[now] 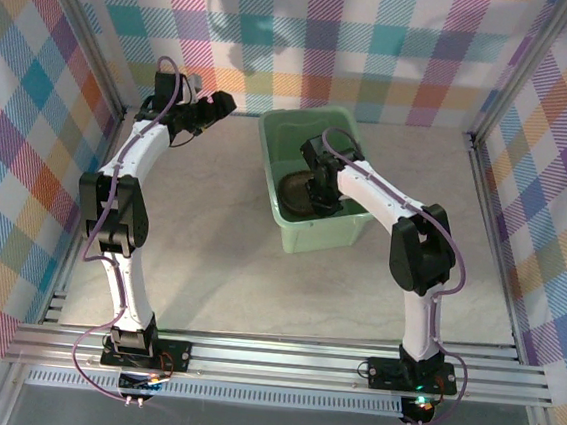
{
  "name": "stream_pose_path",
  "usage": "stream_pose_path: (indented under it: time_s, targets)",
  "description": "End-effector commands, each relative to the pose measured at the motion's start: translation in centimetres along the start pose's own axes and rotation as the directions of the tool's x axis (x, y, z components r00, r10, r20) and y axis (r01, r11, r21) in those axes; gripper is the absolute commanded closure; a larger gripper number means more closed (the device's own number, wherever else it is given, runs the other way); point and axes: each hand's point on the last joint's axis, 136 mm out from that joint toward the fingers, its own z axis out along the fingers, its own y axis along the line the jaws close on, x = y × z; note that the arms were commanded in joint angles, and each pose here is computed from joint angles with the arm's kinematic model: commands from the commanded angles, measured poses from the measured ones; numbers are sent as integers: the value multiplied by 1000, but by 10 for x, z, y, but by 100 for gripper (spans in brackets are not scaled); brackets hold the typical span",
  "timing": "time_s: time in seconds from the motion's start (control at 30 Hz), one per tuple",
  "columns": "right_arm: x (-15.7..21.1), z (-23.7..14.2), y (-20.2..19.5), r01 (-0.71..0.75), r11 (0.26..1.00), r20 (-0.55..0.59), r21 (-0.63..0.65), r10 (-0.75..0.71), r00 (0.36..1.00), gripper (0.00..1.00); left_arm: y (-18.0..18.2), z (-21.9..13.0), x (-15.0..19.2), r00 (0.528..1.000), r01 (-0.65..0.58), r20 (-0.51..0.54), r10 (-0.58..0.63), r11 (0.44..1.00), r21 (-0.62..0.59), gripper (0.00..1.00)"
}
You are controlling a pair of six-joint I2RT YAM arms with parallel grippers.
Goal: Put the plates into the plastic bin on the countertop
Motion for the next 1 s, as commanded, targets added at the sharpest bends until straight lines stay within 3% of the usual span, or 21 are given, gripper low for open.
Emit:
stream_pose_path:
  time_s: [0.0, 0.43, 0.63, 0.97]
  targets:
    - [0, 4, -1, -3, 1000, 24, 7, 3, 1000, 81, -9, -18, -12, 999, -2, 33, 1, 1000, 23, 12]
    - [4, -3, -6, 37, 999, -1, 25, -37, 999, 44, -6, -13, -12, 999, 13, 29, -14, 1000, 28, 12]
    - [-8, -30, 19, 153, 986, 93, -72, -147, 985, 24, -7, -12, -13, 999, 16, 32, -17, 999, 32, 12]
    - [-25, -90, 71, 403, 886, 271, -232, -339, 901, 14, -17, -19, -10, 999, -31, 41, 31, 999, 5, 13]
